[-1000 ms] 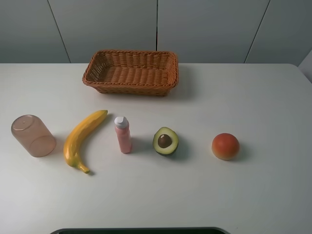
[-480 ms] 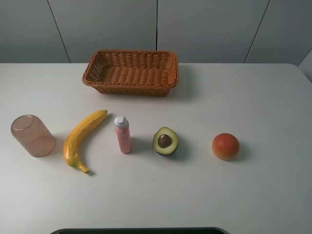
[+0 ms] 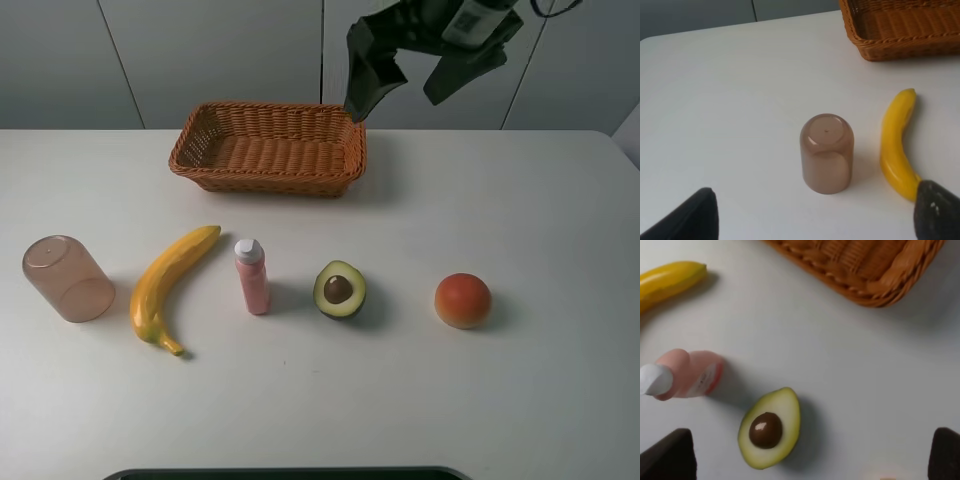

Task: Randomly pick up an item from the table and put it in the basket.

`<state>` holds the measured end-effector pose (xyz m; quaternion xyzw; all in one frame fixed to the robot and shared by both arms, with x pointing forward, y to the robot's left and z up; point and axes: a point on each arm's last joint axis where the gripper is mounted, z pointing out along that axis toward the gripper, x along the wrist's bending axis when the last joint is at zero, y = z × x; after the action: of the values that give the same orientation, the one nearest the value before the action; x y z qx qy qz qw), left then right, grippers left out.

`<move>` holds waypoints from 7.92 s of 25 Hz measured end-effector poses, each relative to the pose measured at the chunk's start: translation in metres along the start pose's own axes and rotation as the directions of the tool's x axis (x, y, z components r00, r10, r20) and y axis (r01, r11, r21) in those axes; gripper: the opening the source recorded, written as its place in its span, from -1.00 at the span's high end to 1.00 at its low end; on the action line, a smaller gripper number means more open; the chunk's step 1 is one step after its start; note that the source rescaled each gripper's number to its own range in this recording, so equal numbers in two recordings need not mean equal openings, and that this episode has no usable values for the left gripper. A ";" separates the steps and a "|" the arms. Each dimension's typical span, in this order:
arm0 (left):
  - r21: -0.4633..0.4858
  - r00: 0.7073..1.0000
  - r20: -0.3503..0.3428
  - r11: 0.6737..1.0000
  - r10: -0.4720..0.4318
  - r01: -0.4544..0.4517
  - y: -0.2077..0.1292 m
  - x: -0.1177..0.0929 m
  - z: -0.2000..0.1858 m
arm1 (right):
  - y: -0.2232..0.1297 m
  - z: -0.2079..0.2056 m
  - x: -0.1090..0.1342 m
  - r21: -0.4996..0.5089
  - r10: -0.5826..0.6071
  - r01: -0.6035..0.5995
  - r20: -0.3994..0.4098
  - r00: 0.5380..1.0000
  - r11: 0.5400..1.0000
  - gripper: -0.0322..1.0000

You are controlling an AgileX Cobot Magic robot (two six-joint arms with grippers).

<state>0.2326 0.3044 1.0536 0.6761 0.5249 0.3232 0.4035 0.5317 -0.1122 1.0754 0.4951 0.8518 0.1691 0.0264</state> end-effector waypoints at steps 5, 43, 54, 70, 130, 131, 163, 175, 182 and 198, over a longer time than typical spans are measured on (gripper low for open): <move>0.000 1.000 0.000 1.000 0.000 0.000 0.000 0.000 0.000 | -0.001 0.053 0.020 0.153 0.081 -0.090 0.065 0.995 0.984 -1.00; 0.000 1.000 0.000 1.000 0.000 0.000 0.000 0.000 0.000 | -0.051 0.200 0.038 0.390 0.214 -0.229 0.083 0.973 0.892 -1.00; 0.000 1.000 0.000 1.000 0.000 0.000 0.000 0.000 0.000 | -0.053 0.205 0.036 0.399 0.204 -0.224 0.092 0.975 0.889 0.65; 0.000 1.000 0.000 1.000 0.000 0.000 0.000 0.000 0.000 | -0.048 0.193 0.036 0.402 0.165 -0.189 0.093 0.982 0.896 0.90; 0.000 1.000 0.000 1.000 0.007 -0.007 0.000 0.000 0.000 | 0.113 0.213 -0.001 -0.297 0.010 0.044 0.177 0.984 0.954 -0.99; 0.000 1.000 0.000 1.000 0.007 -0.007 0.000 0.000 0.000 | 0.113 0.213 -0.001 -0.297 0.009 0.045 0.176 0.984 0.954 -0.99; 0.000 1.000 0.000 1.000 0.007 -0.007 0.000 0.000 0.000 | 0.004 -0.191 -0.101 -0.454 0.187 -0.033 0.299 0.936 0.890 -0.99; 0.000 1.000 0.000 1.000 0.007 -0.007 0.000 0.000 0.000 | -0.108 -0.234 -0.096 -0.502 0.320 -0.100 0.375 0.870 0.859 -1.00; 0.000 1.000 0.000 1.000 0.007 -0.007 0.000 0.000 0.000 | -0.188 -0.222 -0.055 -0.525 0.331 -0.097 0.373 0.867 0.846 -1.00; 0.000 1.000 0.000 1.000 0.007 -0.007 0.000 0.000 0.000 | -0.324 -0.125 -0.007 -0.658 0.391 -0.090 0.327 0.860 0.748 -1.00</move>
<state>0.2326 0.3044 1.0536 0.6779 0.5226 0.3245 0.4024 0.2379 -0.2973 1.0903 0.5917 0.6447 0.3242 0.3594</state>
